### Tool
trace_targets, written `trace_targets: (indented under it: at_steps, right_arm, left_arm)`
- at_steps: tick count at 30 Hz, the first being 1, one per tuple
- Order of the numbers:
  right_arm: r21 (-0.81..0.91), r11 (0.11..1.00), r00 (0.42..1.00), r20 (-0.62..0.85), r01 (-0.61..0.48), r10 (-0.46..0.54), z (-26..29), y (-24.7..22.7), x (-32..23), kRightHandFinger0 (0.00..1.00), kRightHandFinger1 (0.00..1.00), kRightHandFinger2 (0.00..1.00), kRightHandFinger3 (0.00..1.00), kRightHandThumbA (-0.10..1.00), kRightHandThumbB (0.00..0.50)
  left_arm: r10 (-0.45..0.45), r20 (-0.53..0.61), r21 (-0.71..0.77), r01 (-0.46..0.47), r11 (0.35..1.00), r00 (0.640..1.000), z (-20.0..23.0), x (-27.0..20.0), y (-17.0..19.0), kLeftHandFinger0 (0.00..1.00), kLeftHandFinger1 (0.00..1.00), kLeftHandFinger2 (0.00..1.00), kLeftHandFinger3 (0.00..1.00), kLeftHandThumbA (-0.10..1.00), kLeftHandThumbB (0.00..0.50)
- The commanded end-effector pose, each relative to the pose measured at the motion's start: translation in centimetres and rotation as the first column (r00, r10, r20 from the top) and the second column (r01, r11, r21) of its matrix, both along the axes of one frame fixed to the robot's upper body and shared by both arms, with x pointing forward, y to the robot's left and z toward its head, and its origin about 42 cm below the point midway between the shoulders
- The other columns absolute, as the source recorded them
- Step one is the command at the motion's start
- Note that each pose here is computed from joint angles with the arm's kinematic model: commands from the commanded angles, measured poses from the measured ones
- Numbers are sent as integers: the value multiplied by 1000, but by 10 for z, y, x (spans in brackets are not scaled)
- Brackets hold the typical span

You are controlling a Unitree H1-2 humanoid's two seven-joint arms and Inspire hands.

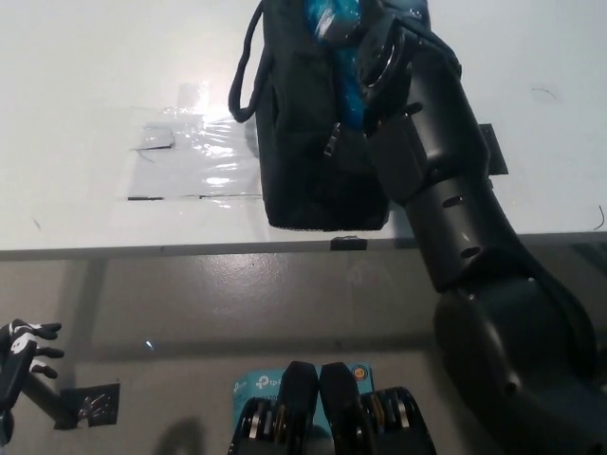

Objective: The robot uses its right hand to pick up a stack of plates kept in the middle of the desk and put it inside a bag kept next to it

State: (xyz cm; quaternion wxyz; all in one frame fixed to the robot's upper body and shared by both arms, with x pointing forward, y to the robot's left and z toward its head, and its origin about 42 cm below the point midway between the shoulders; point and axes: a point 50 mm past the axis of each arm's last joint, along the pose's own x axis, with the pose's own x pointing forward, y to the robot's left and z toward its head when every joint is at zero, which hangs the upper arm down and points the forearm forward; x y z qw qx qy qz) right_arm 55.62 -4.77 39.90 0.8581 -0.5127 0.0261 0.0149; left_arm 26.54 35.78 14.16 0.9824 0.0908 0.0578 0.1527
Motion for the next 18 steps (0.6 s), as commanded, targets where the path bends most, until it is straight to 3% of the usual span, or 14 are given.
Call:
trace_targets:
  at_steps: [1, 5, 7, 18]
  right_arm:
    - [-77, 997, 990, 141, -3, 14, 55, 1, -6, 1000, 1000, 1000, 1000, 1000, 499]
    - [-98, 995, 989, 145, -6, 21, 60, 1, -9, 1000, 1000, 1000, 1000, 1000, 500]
    - [-78, 997, 968, 251, 23, -3, 91, -2, -14, 1000, 1000, 1000, 1000, 1000, 500]
    - [-59, 998, 914, 406, 25, 1, 151, -19, -27, 1000, 1000, 1000, 1000, 1000, 500]
  left_arm:
    - [10, 41, 35, -12, 999, 999, 8, 1, 2, 339, 424, 567, 604, 574, 0]
    - [17, 35, 42, -19, 999, 999, 6, 0, 2, 337, 427, 565, 603, 568, 0]
    - [6, 42, 45, -8, 999, 999, 6, 0, 4, 334, 424, 565, 608, 557, 0]
    - [8, 29, 49, -9, 999, 1000, 3, -3, 3, 328, 414, 576, 611, 522, 0]
